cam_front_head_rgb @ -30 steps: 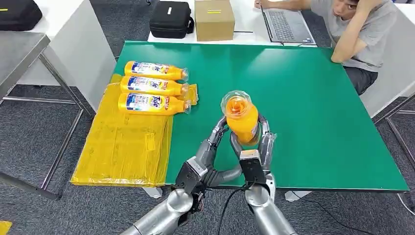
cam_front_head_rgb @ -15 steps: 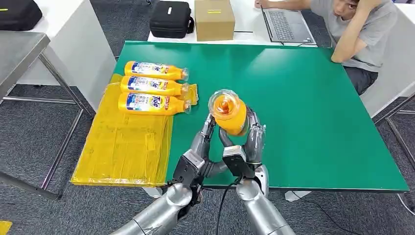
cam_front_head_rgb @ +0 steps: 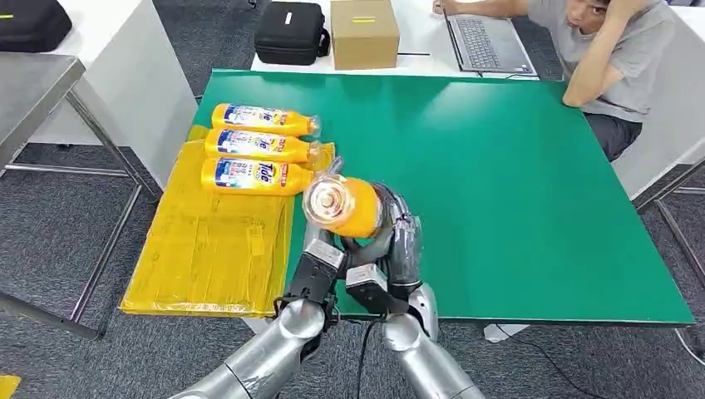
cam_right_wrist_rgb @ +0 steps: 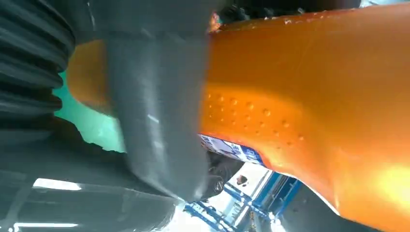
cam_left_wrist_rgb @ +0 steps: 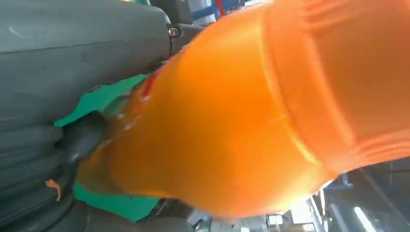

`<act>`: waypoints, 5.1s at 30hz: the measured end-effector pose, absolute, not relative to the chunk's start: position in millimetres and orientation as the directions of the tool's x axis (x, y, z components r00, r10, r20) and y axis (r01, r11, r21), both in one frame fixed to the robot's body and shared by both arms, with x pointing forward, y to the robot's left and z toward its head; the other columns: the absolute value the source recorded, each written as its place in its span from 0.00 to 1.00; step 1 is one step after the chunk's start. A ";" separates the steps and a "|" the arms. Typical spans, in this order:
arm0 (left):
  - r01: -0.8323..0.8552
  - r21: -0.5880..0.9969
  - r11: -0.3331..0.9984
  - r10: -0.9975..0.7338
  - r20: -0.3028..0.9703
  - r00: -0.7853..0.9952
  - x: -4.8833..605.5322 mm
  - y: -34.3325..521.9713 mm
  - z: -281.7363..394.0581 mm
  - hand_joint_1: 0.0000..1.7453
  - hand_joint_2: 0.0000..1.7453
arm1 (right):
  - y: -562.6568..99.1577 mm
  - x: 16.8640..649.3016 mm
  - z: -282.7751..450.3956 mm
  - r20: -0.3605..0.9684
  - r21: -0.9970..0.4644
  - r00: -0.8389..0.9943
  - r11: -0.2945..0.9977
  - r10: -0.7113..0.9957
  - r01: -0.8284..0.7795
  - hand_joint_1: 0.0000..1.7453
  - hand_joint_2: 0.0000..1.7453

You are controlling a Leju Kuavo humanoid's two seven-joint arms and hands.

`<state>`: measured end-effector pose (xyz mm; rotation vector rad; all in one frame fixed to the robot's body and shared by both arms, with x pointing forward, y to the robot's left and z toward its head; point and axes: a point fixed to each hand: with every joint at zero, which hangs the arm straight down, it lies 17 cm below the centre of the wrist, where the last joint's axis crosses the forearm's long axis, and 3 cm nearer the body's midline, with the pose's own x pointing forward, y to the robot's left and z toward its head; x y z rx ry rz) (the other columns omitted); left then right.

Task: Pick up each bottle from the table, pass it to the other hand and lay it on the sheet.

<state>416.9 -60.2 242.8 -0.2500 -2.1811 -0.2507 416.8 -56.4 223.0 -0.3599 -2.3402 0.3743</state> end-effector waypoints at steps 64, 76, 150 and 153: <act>0.240 0.039 0.970 0.118 0.789 -0.604 424.0 -34.4 262.1 1.00 1.00 | -57.1 453.3 221.4 0.707 -0.296 -0.659 0.954 0.257 0.053 0.00 1.00; 0.172 0.057 0.983 0.060 0.795 -0.604 427.1 -18.8 250.4 1.00 1.00 | -48.9 400.4 163.0 0.737 -0.363 -0.594 0.930 0.322 0.054 0.00 1.00; 0.191 0.970 -0.153 -0.975 -0.118 -0.187 528.7 145.4 13.2 1.00 1.00 | -83.7 397.7 150.9 0.807 -0.268 -0.523 0.959 0.274 0.090 0.00 1.00; 0.159 0.977 -0.140 -0.974 -0.107 -0.199 528.7 142.0 17.3 0.91 1.00 | -83.3 397.3 151.0 0.802 -0.275 -0.527 0.957 0.280 0.089 0.00 1.00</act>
